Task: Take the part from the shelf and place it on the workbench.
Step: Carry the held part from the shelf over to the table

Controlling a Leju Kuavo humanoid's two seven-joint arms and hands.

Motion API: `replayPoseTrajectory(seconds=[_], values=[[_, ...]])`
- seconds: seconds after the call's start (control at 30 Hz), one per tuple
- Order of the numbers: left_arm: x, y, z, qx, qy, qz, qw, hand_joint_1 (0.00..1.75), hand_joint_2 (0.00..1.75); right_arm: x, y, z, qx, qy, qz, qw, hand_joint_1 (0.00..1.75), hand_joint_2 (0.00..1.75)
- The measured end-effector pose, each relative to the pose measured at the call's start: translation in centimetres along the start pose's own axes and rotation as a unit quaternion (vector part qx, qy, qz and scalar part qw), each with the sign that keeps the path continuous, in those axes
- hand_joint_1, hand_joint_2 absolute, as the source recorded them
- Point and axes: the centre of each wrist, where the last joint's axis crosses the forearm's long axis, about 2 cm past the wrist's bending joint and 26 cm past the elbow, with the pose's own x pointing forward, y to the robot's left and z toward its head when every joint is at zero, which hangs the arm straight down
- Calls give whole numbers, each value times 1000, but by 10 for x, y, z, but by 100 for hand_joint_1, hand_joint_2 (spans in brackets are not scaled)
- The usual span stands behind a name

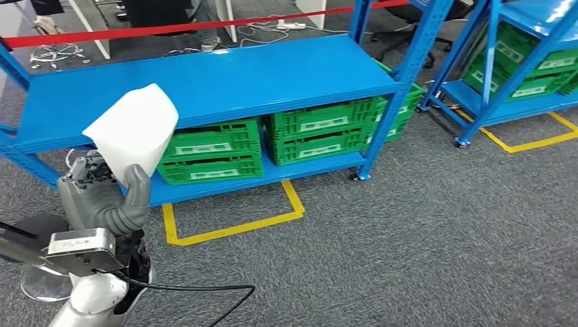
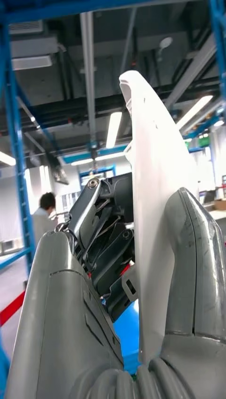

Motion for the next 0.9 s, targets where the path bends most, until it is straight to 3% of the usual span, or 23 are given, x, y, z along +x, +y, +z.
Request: replayPoseTrajectory(seconds=[0.9], values=[[-3, 7, -3, 12, 0, -11, 1000, 175, 175, -2, 0, 1, -2, 8, -12, 1000, 0, 175]])
